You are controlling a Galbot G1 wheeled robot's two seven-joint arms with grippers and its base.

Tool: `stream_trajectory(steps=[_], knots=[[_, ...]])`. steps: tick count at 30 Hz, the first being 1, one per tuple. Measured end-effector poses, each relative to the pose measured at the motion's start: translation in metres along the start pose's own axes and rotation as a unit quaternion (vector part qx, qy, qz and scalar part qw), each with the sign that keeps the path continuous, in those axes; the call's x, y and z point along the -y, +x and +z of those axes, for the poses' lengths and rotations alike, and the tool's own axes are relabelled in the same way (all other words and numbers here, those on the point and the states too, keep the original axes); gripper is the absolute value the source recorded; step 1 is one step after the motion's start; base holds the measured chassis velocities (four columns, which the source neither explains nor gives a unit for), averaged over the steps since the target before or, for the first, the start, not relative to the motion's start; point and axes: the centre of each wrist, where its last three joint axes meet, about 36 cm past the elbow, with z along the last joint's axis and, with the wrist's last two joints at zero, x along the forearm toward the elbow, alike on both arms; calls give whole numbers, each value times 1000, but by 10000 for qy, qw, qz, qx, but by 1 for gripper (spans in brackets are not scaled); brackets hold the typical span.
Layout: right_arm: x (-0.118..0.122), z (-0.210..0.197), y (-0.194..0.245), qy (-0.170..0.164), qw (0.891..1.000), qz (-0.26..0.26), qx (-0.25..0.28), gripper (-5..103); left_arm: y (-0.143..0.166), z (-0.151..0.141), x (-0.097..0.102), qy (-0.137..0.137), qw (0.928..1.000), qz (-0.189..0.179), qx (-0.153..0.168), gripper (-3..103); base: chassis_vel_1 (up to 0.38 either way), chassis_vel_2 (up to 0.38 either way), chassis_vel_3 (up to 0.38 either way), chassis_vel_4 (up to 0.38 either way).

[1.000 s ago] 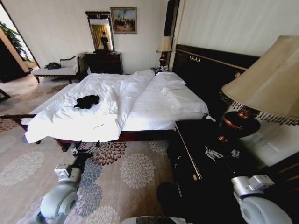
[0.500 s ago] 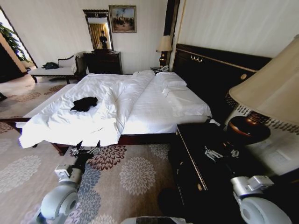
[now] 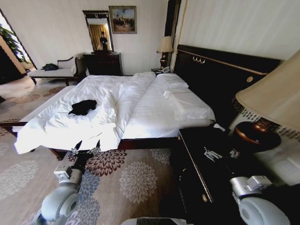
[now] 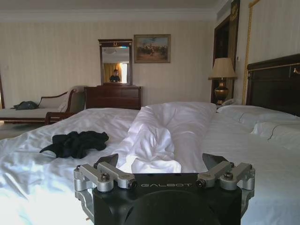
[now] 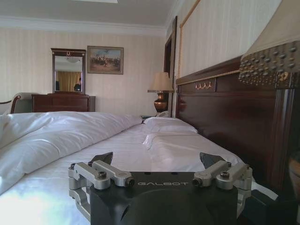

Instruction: Fold the clothes on the bed.

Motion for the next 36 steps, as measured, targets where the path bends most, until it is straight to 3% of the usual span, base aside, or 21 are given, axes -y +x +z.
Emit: stream_trajectory(steps=[36], knots=[[-9,11,3,-41,9998,-4,-173,100,3,7,0,-166,9999,-18,45,100,-107,109,113,-108]])
